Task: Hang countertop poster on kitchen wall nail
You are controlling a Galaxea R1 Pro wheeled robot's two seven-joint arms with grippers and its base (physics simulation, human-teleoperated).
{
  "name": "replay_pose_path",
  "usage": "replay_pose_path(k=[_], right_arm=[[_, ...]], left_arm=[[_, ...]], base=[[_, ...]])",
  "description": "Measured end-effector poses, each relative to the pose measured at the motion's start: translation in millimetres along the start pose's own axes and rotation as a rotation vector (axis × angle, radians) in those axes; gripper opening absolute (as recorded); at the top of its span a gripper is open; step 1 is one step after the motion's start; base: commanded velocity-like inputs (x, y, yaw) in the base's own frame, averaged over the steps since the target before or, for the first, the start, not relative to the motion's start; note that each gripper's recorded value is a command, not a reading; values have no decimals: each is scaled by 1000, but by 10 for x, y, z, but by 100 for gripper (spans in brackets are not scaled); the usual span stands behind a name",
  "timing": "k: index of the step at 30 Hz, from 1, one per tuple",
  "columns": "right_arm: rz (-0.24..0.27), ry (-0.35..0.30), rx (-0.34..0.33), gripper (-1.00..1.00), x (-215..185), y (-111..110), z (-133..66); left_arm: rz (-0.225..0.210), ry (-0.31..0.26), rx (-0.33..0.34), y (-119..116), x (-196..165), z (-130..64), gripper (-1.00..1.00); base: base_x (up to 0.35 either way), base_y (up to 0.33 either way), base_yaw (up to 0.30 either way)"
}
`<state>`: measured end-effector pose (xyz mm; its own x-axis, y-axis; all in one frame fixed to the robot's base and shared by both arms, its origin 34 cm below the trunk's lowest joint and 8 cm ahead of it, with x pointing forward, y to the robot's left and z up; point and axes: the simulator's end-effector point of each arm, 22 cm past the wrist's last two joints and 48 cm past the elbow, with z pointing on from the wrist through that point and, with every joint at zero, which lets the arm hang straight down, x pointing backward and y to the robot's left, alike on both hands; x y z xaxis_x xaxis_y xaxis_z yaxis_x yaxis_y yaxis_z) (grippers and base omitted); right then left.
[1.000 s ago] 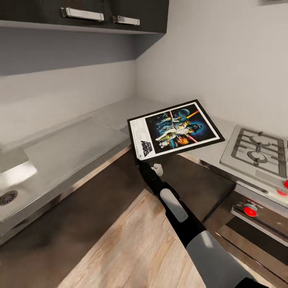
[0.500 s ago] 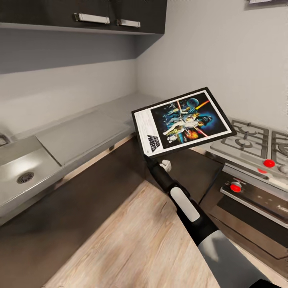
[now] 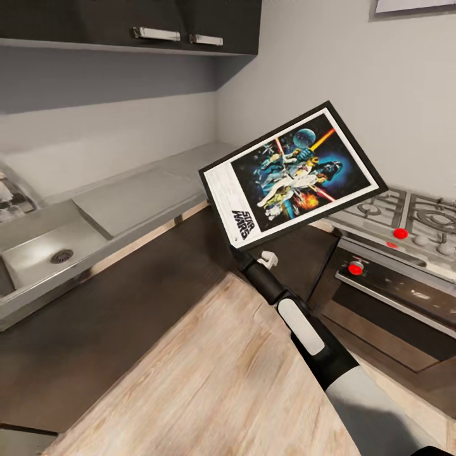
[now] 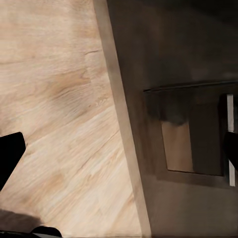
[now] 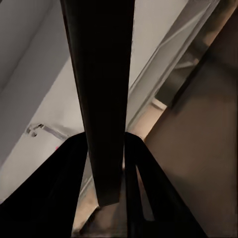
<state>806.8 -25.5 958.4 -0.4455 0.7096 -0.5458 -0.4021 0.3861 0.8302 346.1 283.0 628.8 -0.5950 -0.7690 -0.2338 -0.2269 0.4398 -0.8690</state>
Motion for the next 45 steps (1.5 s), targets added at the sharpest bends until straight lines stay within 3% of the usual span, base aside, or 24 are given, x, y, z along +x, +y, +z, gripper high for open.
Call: replay_pose_path(k=[6, 10, 13, 16, 17, 21, 24, 26, 29, 31, 33, 35, 38, 40, 45], right_arm=[[-60, 13, -15, -100, -136, -138, -157], [-130, 37, -41, -100, -221, -205, -287], [-215, 84, -75, -100, -165, -225, -388], [-292, 134, -63, -100, -147, -393, -555], [-330, 177, -65, -100, -135, -542, -750], [-328, 255, -65, -100, -33, -863, -1133], [-267, 343, -71, -100, 172, -1230, -1606], [-257, 386, -69, -100, 301, -1380, -1812], [-296, 456, -34, -100, 515, -1678, -2153], [-302, 472, -25, -100, 557, -1742, -2235], [-306, 482, -18, -100, 584, -1782, -2289], [-308, 487, -13, -100, 597, -1806, -2319], [-309, 487, -12, -100, 593, -1813, -2331], [-311, 490, -11, -100, 591, -1816, -2338], [-338, 517, 3, -100, 504, -1891, -2457]], left_arm=[[1, 0, -1, 2, 0, 0, 100], [1, 0, 0, 0, -2, 1, 100], [2, -1, 1, -3, -4, 2, 100], [3, -1, 2, -4, -10, -1, 100], [3, 0, 3, -6, -12, -4, 100], [13, -1, 3, 5, -56, -27, 100], [37, 5, 28, -53, -103, -24, 100], [47, 8, 38, -78, -114, -17, 100], [159, 6, 114, -354, -389, 145, 100], [231, 24, 173, -586, -495, 272, 100], [269, 61, 238, -863, -554, 403, 100], [253, 104, 281, -1067, -576, 478, 100], [256, 148, 282, -1100, -525, 496, 100], [279, 206, 262, -1044, -401, 496, 100], [297, 247, 246, -994, -309, 487, 100]], base=[[-337, 0, 0], [-338, 0, 0], [-338, 0, 0], [-338, 0, 0], [-338, 0, 0], [-338, 0, 0], [-338, 0, 0], [-338, 0, 0], [-325, 0, 0], [-285, 0, 0], [-155, 0, 0], [-55, 0, 0], [-21, 0, 0], [-7, 0, 0], [-2, 0, 0]])
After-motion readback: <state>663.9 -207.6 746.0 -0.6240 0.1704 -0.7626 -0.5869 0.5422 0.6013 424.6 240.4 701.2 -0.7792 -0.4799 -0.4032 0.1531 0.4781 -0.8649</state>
